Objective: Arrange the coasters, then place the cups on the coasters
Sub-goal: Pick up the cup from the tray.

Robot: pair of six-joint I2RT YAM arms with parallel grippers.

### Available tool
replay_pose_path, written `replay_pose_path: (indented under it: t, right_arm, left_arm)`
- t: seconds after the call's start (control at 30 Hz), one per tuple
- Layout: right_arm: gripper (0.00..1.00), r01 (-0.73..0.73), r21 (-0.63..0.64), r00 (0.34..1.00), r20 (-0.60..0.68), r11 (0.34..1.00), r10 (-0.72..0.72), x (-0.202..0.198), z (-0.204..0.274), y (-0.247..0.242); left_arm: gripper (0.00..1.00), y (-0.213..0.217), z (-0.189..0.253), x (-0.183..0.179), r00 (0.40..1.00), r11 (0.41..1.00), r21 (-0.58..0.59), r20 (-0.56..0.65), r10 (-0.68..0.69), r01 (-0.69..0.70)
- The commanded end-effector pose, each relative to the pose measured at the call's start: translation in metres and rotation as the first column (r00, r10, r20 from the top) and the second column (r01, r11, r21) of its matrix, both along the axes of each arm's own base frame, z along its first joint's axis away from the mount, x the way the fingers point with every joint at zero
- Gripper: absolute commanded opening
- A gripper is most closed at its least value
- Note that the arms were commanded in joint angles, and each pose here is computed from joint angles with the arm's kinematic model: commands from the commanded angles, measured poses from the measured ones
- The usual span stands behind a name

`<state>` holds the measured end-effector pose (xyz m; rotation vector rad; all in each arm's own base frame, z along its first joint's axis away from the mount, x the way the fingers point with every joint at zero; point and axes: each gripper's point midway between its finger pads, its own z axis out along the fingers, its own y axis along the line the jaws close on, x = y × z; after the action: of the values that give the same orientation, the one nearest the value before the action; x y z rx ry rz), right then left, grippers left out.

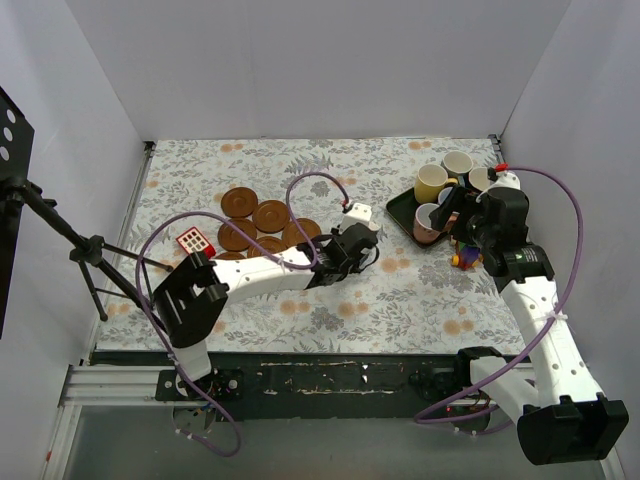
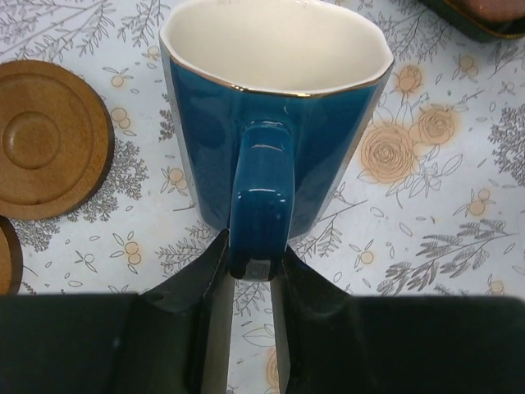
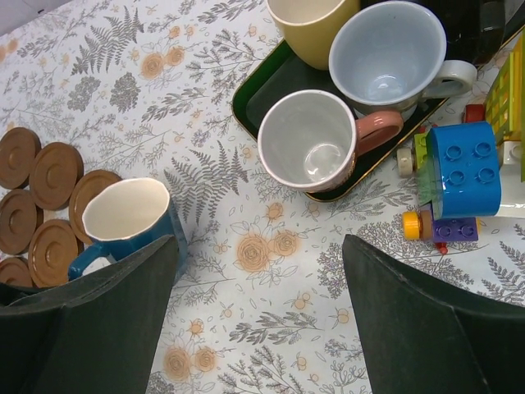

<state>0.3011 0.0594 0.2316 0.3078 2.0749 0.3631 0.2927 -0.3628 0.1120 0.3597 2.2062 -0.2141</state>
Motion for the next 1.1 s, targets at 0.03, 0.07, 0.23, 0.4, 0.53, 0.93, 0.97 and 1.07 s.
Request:
replay_pose_path:
  t: [0.03,0.07,0.23,0.4,0.53,0.93,0.97,1.07]
  right_arm:
    - [0.89,0.005,-0.018,0.999,0.036,1.000,-0.005,0.003,0.008,-0.003]
    - [0.89,0.006,-0.017,0.999,0.034,1.000,-0.006,0.004,0.007,-0.003]
    - [0.88,-0.114,-0.007,0.992,0.058,0.994,0.114,0.000,0.000,0.014]
    - [0.86,-0.328,0.059,0.945,0.036,0.943,0.326,-0.011,-0.015,0.049]
    - [0.82,-0.445,0.095,0.895,0.001,0.891,0.447,-0.017,-0.030,0.070]
    - [0.78,-0.573,0.057,0.807,-0.131,0.817,0.575,-0.023,-0.077,0.139]
    - [0.78,-0.579,0.060,0.801,-0.142,0.813,0.581,-0.022,-0.081,0.143]
    - [0.77,-0.588,0.054,0.789,-0.178,0.807,0.588,-0.018,-0.091,0.150]
  left_arm:
    - [0.00,-0.013,0.046,0.003,0.990,0.979,-0.186,0.127,-0.058,0.081]
    - [0.00,-0.009,0.045,0.003,0.989,0.981,-0.180,0.137,-0.054,0.078]
    - [0.00,-0.003,0.061,0.001,0.974,0.964,-0.241,0.221,-0.057,0.111]
    - [0.00,0.009,0.067,-0.008,0.950,0.941,-0.291,0.303,-0.080,0.172]
    - [0.00,0.022,0.043,-0.023,0.933,0.933,-0.274,0.332,-0.137,0.234]
    - [0.00,0.043,-0.004,-0.045,0.930,0.926,-0.255,0.313,-0.193,0.278]
    - [0.00,0.045,-0.010,-0.047,0.934,0.928,-0.252,0.300,-0.193,0.273]
    - [0.00,0.052,-0.022,-0.053,0.943,0.933,-0.245,0.268,-0.197,0.264]
